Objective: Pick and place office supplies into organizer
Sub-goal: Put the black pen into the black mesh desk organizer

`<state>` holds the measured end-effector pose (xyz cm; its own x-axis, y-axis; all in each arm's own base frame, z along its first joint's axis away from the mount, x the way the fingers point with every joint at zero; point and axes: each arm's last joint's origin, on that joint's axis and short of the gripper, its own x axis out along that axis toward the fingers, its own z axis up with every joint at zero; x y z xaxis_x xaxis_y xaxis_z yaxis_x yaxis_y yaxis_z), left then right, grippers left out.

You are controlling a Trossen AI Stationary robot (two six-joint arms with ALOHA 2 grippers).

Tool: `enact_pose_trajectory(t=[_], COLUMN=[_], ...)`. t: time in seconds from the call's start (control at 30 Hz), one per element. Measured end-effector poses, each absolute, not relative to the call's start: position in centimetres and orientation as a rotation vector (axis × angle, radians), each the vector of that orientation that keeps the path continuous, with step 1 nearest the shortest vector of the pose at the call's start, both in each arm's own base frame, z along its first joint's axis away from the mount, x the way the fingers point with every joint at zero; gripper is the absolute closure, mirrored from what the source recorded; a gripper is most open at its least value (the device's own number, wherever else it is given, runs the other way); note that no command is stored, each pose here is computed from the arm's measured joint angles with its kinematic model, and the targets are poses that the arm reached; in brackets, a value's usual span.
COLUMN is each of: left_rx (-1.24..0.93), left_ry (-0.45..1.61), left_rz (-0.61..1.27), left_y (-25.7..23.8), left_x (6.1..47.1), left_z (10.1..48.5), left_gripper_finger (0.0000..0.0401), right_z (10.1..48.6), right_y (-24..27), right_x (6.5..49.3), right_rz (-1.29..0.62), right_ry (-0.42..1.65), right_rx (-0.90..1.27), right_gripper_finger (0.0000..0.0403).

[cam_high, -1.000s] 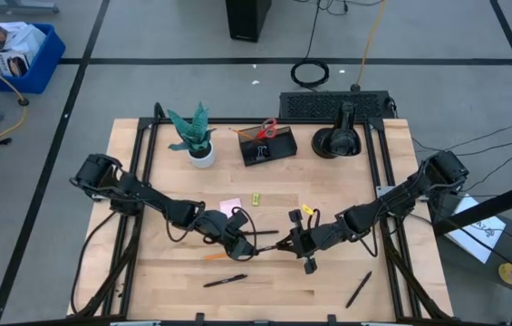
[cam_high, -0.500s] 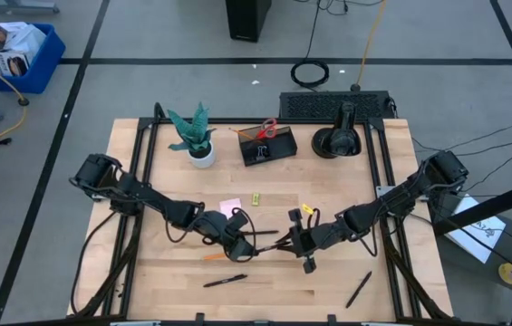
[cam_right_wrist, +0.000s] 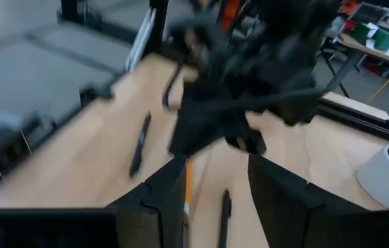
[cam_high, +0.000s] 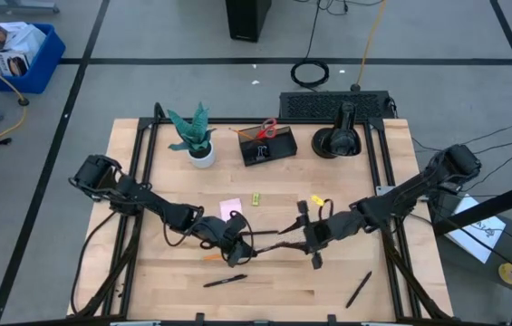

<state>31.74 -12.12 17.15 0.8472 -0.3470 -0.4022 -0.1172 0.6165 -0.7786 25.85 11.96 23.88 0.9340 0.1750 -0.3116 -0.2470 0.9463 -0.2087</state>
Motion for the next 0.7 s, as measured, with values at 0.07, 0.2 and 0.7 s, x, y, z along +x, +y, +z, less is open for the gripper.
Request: enact_pose_trajectory(t=[0.07, 0.2, 0.7], left_rx=[-0.870, -0.808, -0.626], left_ry=[0.538, 0.496, 0.268], left_rz=[-0.115, -0.090, -0.070], left_y=[-12.3, -12.4, -12.3], left_x=[31.7, 31.7, 32.2], left_z=[17.1, 17.3, 18.8], left_gripper_finger=[0.0367, 0.0364, 0.0367], right_z=[24.3, 23.5, 18.1], right_y=[11.6, 10.8, 7.4], right_x=[25.1, 23.3, 16.7], right_rz=[0.208, 0.199, 0.182], right_ry=[0.278, 0.226, -0.179], right_rx=[-0.172, -0.054, 0.206], right_gripper_finger=[0.0254, 0.0258, 0.0256])
